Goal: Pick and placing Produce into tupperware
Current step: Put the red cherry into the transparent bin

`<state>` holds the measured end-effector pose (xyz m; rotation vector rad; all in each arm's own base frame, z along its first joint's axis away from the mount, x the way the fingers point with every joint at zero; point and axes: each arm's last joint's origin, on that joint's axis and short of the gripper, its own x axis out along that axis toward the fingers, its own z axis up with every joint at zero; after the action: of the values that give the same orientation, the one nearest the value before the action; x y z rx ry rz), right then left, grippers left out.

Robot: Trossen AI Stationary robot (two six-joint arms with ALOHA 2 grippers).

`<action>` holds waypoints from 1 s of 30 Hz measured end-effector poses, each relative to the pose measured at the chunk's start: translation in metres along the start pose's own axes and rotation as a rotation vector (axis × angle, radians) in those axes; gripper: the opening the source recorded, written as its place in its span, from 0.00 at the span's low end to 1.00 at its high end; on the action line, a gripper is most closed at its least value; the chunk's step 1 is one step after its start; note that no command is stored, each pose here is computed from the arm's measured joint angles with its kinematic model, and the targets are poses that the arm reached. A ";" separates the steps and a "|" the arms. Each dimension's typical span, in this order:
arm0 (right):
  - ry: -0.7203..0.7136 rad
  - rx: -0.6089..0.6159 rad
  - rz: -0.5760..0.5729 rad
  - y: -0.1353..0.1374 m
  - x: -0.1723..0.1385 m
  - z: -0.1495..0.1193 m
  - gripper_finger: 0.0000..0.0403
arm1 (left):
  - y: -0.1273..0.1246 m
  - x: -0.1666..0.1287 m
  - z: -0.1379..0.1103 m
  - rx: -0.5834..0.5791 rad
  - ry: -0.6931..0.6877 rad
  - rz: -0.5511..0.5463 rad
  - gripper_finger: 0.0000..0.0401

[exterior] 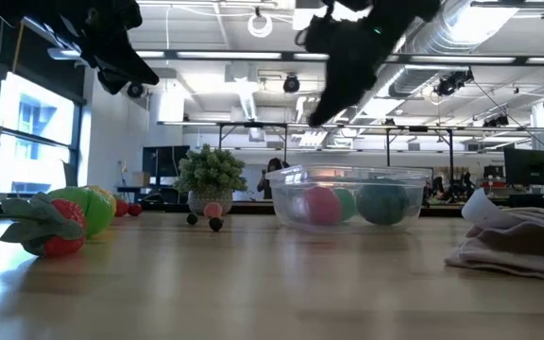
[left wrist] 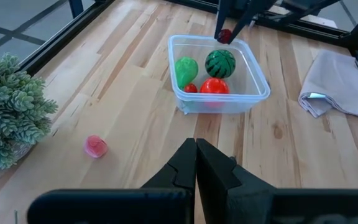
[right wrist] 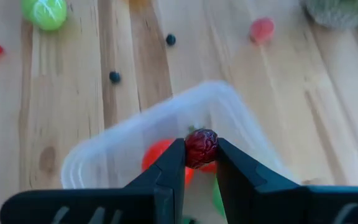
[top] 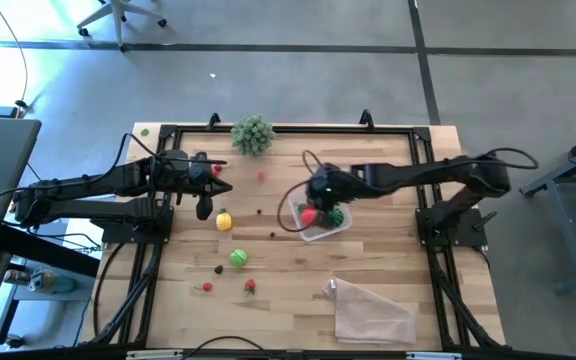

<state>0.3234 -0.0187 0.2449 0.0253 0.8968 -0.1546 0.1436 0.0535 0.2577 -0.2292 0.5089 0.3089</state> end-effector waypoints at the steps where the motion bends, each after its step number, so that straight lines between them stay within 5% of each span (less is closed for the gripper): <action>1: -0.008 0.006 0.001 0.000 0.001 -0.008 0.15 | 0.000 0.000 0.000 0.000 0.000 0.001 0.00; 11: 0.012 0.017 -0.007 -0.007 0.024 -0.040 0.17 | 0.000 0.000 0.000 0.000 0.000 0.001 0.00; 30: 0.034 0.033 0.031 -0.022 0.055 -0.045 0.22 | 0.000 0.000 0.000 0.000 0.000 0.000 0.00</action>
<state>0.3191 -0.0431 0.1749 0.0724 0.9272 -0.1408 0.1437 0.0535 0.2578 -0.2290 0.5085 0.3089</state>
